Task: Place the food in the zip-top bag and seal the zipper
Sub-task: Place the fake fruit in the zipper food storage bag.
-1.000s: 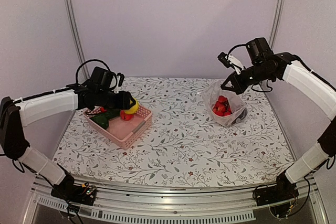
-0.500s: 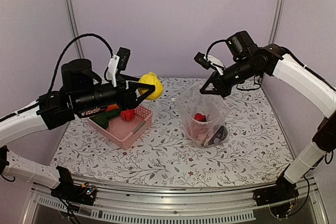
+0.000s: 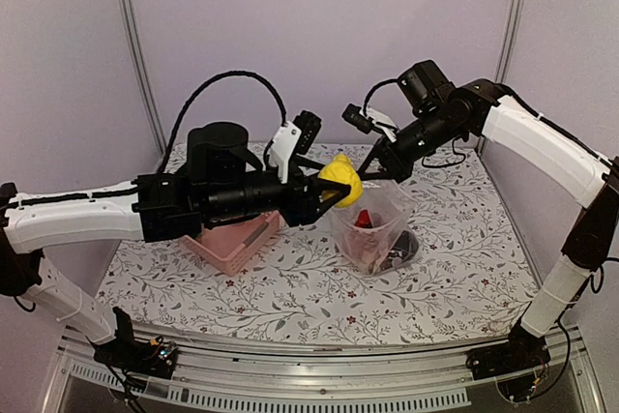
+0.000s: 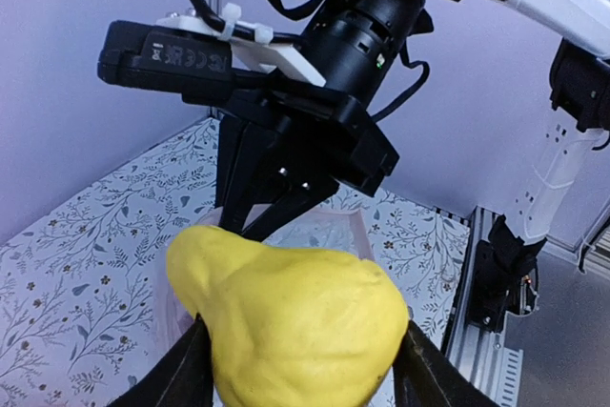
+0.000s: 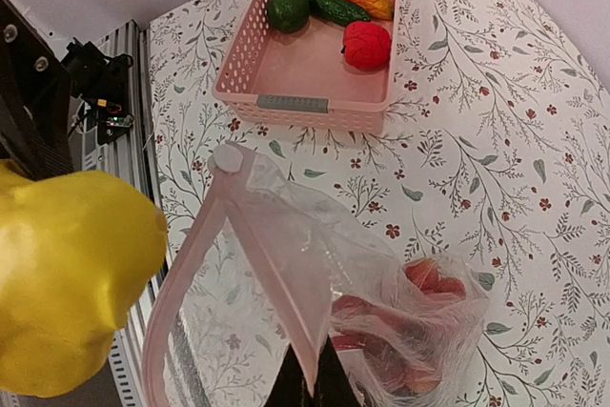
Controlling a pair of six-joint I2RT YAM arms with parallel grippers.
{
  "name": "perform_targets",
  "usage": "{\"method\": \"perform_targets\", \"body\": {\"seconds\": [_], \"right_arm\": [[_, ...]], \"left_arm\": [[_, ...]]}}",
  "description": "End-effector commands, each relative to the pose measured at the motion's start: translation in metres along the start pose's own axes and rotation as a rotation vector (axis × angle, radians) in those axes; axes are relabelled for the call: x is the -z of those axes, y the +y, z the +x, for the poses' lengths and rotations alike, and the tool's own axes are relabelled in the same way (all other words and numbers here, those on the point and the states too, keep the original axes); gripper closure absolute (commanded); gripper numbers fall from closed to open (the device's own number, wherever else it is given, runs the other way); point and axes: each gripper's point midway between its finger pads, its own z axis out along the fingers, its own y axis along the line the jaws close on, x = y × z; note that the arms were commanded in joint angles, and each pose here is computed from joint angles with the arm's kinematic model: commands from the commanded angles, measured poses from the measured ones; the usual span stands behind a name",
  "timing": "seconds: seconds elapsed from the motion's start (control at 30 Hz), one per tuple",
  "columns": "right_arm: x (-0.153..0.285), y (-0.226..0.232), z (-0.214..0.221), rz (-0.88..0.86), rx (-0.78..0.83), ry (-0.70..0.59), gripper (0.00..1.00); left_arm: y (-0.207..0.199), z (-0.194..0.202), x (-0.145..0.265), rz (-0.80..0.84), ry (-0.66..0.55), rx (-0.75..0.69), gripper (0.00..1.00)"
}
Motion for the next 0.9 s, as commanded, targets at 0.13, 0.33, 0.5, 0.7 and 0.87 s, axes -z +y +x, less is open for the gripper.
{"method": "perform_targets", "body": {"seconds": [0.13, 0.33, 0.5, 0.7, 0.87], "right_arm": [[0.012, 0.007, 0.001, 0.027, 0.016, 0.000, 1.00], [0.023, 0.008, 0.001, 0.059, 0.028, -0.014, 1.00], [0.031, 0.004, 0.003, 0.112, 0.039, -0.019, 1.00], [0.040, -0.006, -0.001, 0.192, 0.052, -0.033, 1.00], [0.044, -0.005, -0.006, 0.198, 0.055, -0.049, 1.00]], "left_arm": [[0.009, -0.008, -0.032, -0.082, -0.005, -0.056, 0.65], [0.020, 0.010, -0.054, -0.143, 0.064, -0.066, 0.65], [0.030, 0.018, -0.056, -0.204, 0.078, -0.067, 0.63], [0.033, 0.024, -0.060, -0.214, 0.094, -0.069, 0.62], [0.038, 0.034, -0.073, -0.243, 0.143, -0.078, 0.49]]}}
